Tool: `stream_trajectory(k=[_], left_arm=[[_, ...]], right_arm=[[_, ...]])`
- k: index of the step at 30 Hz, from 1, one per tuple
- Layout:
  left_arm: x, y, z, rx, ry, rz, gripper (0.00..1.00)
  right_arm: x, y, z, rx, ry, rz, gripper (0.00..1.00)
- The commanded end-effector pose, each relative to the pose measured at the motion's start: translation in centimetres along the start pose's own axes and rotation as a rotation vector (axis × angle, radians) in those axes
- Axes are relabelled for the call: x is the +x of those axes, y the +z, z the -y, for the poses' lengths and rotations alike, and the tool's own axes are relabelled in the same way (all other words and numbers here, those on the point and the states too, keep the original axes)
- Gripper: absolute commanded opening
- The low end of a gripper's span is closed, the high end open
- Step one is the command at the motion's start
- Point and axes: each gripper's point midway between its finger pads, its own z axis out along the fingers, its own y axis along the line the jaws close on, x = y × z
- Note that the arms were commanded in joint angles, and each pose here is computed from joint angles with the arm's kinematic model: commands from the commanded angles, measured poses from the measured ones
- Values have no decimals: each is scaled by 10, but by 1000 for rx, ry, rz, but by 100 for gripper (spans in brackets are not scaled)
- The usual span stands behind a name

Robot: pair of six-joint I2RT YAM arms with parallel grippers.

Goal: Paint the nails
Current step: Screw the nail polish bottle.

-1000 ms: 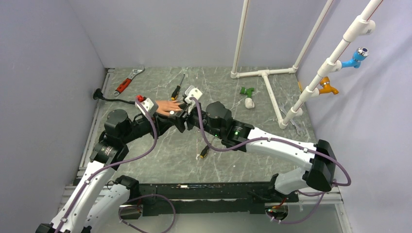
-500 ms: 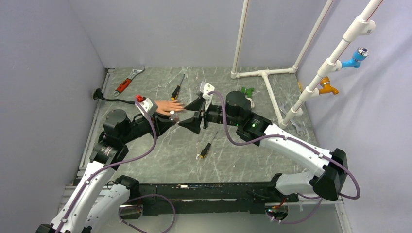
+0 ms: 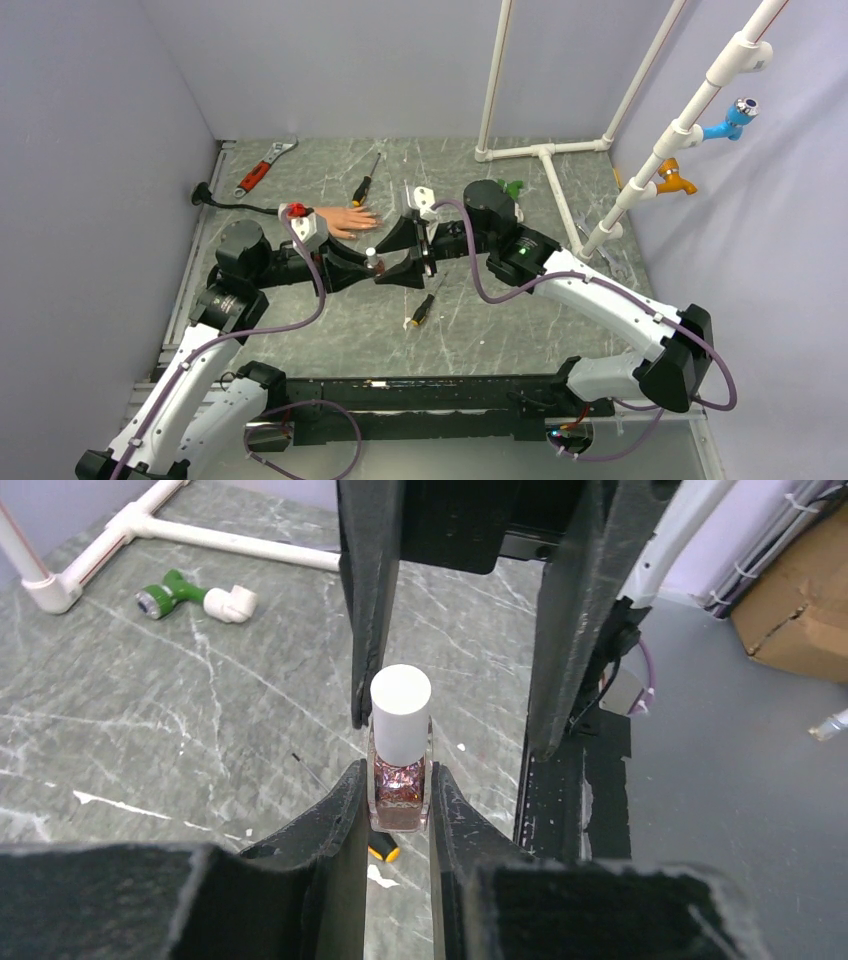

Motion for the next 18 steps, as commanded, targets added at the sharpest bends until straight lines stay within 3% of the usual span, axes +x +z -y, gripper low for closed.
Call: stream_trajectory(k=[1,9,18], left_arm=[[-20,0,16,85,78,44,0],[-18,0,18,95,79,36,0],[-18,0,17,87,82,35,0]], right_arm=[[-30,0,-3,-36,-79,65,57],[-37,5,1,-51,-75,84,55],[-37,10,2,-79,-62,81,34]])
